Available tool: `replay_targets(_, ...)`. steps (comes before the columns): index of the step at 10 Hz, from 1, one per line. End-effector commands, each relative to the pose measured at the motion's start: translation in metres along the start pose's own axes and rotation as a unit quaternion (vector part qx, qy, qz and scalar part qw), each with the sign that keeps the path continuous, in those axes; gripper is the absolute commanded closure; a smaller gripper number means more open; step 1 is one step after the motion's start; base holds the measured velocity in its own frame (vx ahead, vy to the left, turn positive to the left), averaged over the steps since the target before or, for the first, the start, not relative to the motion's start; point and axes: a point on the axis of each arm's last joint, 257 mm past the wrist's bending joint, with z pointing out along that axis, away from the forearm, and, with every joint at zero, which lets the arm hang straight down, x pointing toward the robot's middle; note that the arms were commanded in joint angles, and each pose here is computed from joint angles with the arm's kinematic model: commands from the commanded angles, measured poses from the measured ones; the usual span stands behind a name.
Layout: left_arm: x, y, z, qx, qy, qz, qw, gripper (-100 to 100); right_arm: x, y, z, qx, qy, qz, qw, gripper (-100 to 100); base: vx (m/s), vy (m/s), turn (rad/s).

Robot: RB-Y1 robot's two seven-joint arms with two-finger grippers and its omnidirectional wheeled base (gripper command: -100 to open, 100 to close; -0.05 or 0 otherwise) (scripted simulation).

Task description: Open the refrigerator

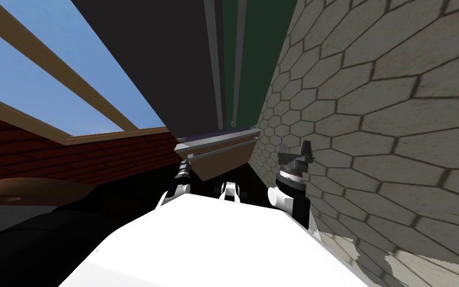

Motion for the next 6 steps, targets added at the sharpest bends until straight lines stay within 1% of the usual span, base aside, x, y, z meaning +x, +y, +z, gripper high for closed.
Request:
replay_targets(1,-0.001,0.002,-0.004,-0.003,-0.001,0.002,1.0000,100,0.000,0.000,0.000,0.000,0.000,0.000,1.0000,0,-0.151,-0.144,0.036)
replay_targets(2,-0.001,0.002,-0.005,-0.003,0.000,0.003,1.0000,100,0.000,0.000,0.000,0.000,0.000,0.000,1.0000,0,-0.151,-0.129,0.030)
replay_targets(3,-0.002,-0.001,-0.004,0.000,-0.001,0.002,1.0000,100,0.000,0.000,0.000,0.000,0.000,0.000,1.0000,0,-0.074,-0.058,0.014)
replay_targets(4,-0.009,0.003,0.008,0.002,-0.007,0.019,0.9998,100,0.000,0.000,0.000,0.000,0.000,0.000,1.0000,0,-0.143,-0.040,0.012)
replay_targets(5,-0.001,0.006,0.017,0.002,-0.003,0.011,0.9999,100,0.000,0.000,0.000,0.000,0.000,0.000,1.0000,0,-0.140,-0.048,0.017)
replay_targets(6,0.002,0.012,0.020,-0.003,-0.001,0.009,1.0000,100,0.000,0.000,0.000,0.000,0.000,0.000,1.0000,0,-0.063,-0.021,0.015)
